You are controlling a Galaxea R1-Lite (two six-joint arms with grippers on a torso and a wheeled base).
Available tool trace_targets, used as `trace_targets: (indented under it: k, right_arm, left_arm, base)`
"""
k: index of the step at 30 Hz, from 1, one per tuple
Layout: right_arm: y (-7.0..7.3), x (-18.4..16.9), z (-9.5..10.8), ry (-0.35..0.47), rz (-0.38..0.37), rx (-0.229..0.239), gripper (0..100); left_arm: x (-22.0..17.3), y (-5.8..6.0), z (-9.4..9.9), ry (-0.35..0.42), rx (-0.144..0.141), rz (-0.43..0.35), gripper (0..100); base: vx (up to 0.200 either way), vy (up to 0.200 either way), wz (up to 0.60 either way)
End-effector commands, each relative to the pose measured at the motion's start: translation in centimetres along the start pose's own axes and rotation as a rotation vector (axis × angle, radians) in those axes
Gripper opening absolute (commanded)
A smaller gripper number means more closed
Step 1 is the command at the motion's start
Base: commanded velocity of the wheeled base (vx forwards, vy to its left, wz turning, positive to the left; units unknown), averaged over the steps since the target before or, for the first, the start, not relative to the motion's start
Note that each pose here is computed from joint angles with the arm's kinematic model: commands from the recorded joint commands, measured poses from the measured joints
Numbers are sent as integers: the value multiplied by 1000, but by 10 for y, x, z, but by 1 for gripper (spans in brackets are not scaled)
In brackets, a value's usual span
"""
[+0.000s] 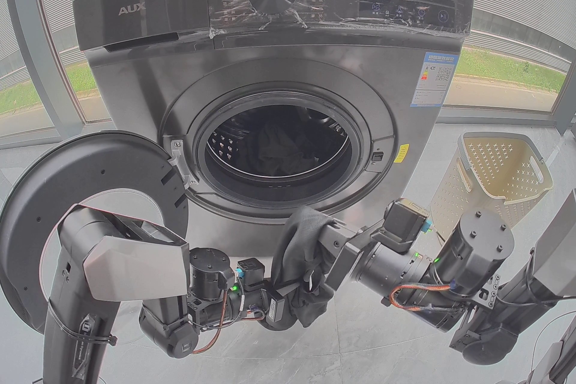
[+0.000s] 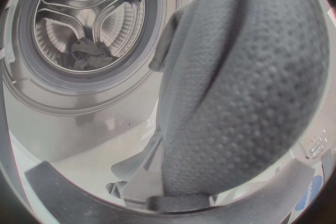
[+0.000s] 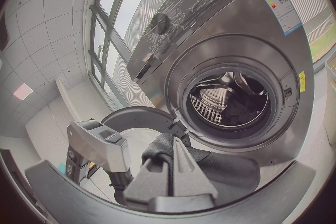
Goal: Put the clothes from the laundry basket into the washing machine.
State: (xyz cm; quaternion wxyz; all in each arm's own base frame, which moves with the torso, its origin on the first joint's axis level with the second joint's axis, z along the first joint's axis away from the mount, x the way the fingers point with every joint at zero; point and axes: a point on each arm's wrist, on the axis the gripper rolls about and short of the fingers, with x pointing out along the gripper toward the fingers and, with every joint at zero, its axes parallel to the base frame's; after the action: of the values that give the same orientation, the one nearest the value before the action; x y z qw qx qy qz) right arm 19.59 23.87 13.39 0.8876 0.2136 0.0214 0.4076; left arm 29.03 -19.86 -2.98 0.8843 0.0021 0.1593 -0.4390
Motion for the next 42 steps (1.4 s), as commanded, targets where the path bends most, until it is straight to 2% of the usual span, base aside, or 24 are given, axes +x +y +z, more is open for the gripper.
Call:
trace_targets:
  k: [1,3,7,8,10,11,15,17,19,25,27,31,36,39,40,42]
  right_arm:
    - [-12,8,7,-37,-32,-6,0]
    - [-23,16,15,-78,-61,-12,0]
    - [-33,22,24,-119,-81,-17,0]
    - [-40,24,22,-114,-99,-20,0]
    - [-44,25,21,-111,-109,-20,0]
    - [-50,28,17,-104,-123,-21,0]
    - [-57,30,10,-85,-142,-22,0]
    - [-60,31,5,-71,-150,-20,0]
    - [-63,33,-1,-54,-159,-22,0]
    - [-72,35,-22,8,-184,-26,0]
    - [-73,35,-28,26,-187,-27,0]
    - [-78,31,-44,89,-206,-47,0]
    - [-78,25,-55,141,-206,-59,0]
    - [-75,24,-55,141,-199,-59,0]
    - [-75,23,-53,139,-200,-59,100]
    - [-75,19,-52,143,-206,-62,100]
  left_arm:
    - [-11,-9,13,-22,10,-16,0]
    - [-29,-19,27,-34,16,-30,0]
    - [-56,-33,42,-46,25,-60,0]
    - [-68,-38,48,-54,27,-71,0]
    - [-76,-41,51,-58,28,-81,0]
    - [-94,-47,55,-58,28,-104,0]
    - [-128,-56,56,-44,23,-145,0]
    - [-146,-60,59,-53,7,-160,0]
    - [-155,-62,61,-64,8,-173,0]
    - [-158,-62,78,-145,27,-177,0]
    - [-155,-60,82,-165,23,-167,0]
    - [-154,-47,89,-195,10,-114,0]
    - [-151,-44,95,-221,-4,-111,0]
    - [-150,-43,97,-231,-6,-109,0]
    - [-150,-43,98,-232,-5,-109,0]
    - [-149,-42,98,-236,-6,-93,0]
  base:
    - [0,0,0]
    - [0,0,0]
    - [0,0,0]
    - [0,0,0]
    - [0,0,0]
    - [0,0,0]
    - [0,0,0]
    - [0,0,0]
    - [0,0,0]
    - [0,0,0]
    - [0,0,0]
    - [0,0,0]
    - [0,0,0]
    - [0,0,0]
    - [0,0,0]
    - [0,0,0]
